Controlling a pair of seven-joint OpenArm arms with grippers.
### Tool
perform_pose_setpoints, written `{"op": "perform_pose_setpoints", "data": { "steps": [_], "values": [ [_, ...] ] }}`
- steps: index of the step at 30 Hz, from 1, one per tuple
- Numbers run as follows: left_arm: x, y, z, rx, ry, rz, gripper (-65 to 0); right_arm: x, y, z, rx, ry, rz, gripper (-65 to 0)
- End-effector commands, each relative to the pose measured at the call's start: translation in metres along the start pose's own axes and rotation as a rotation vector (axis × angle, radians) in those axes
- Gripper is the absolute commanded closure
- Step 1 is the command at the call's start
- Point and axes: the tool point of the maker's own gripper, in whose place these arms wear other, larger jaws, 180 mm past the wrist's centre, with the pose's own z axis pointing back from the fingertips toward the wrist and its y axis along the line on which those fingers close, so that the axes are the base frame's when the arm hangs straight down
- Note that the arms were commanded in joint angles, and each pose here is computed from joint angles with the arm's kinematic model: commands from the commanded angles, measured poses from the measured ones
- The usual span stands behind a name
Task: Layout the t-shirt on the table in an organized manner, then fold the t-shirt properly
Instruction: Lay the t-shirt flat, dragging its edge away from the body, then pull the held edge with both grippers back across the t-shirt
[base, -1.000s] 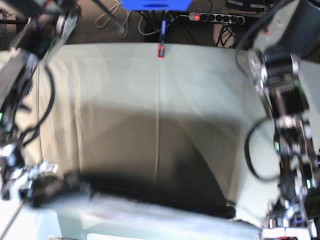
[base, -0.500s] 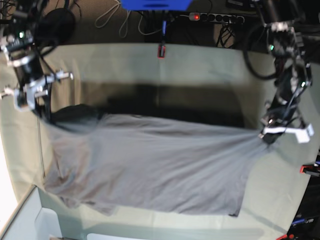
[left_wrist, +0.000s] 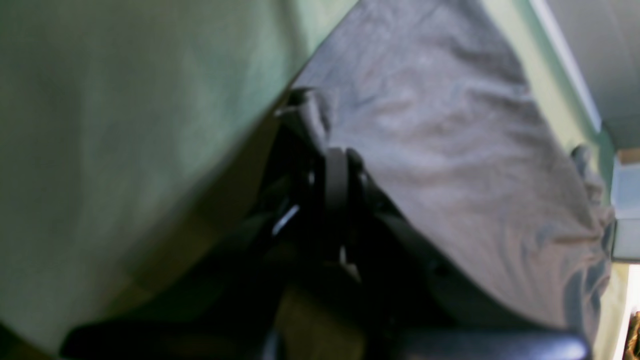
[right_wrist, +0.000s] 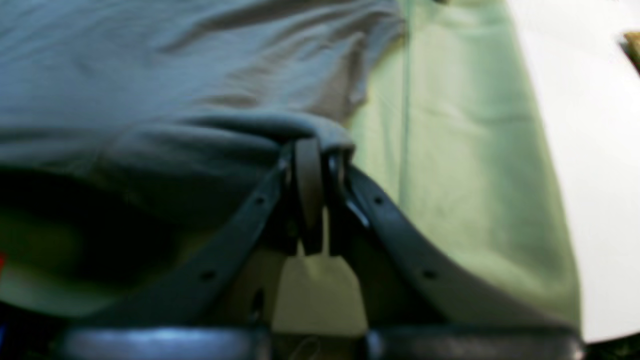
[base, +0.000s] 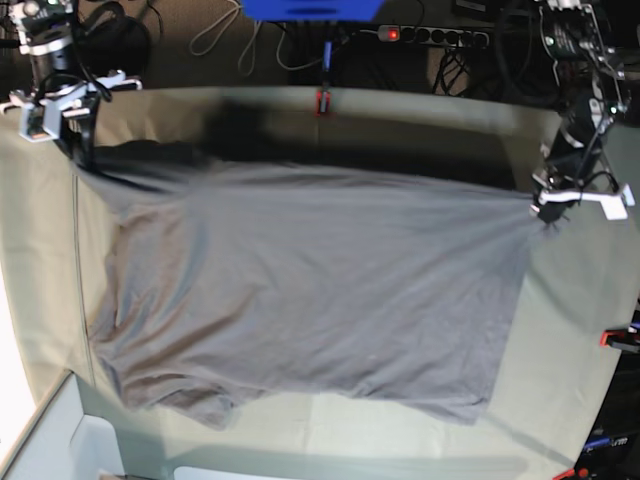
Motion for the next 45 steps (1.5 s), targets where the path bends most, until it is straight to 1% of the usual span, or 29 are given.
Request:
{"op": "perform_pose_setpoints", "data": {
  "steps": [1,8,12,15,19,25,27,32,35,37,40,45],
  "values": [
    [0.008,-0.002,0.004,-0.010,-0.033,-0.003,-0.1,0.008,-0.003,0.005,0.004,-0.038,0.002,0.0],
    [-0.010,0.019,0.016,0.036,0.004,-0.007,-0.1,-0.012,-0.001,0.017,0.010,0.023,-0.011,0.0],
    [-0.017,0.026,0.022,0.050,0.021,-0.013,-0.1,-0.029,0.004,0.022,0.015,0.064,-0.045,0.0],
    [-0.017,0.024,0.029,0.046,0.019,-0.028,-0.1,-0.041,0.005,0.026,0.015,0.094,-0.063,0.0],
    [-0.006,0.030,0.036,0.064,-0.016,-0.021,-0.1,-0.055,0.006,0.031,0.015,0.130,-0.084,0.0],
    [0.015,0.041,0.046,0.095,-0.073,-0.013,-0.1,-0.056,0.006,0.032,0.015,0.132,-0.084,0.0],
    [0.014,0.047,0.050,0.111,-0.071,-0.011,-0.1,-0.058,0.007,0.034,0.016,0.139,-0.084,0.0],
    [0.013,0.044,0.048,0.103,-0.069,-0.008,-0.1,-0.059,0.020,0.032,0.054,0.142,-0.095,0.0],
    [0.011,0.032,0.039,0.079,-0.074,0.006,-0.1,-0.058,0.026,0.028,0.072,0.139,-0.097,0.0],
    [0.008,0.033,0.034,0.081,-0.066,0.019,-0.1,-0.057,0.031,0.026,0.087,0.137,-0.100,0.0],
    [0.011,0.030,0.021,0.073,-0.071,0.044,-0.1,-0.048,0.033,0.014,0.096,0.103,-0.098,0.0],
    [0.020,0.022,0.004,0.054,-0.088,0.074,-0.1,-0.042,0.032,-0.009,0.088,0.059,-0.125,0.0]
  ]
}}
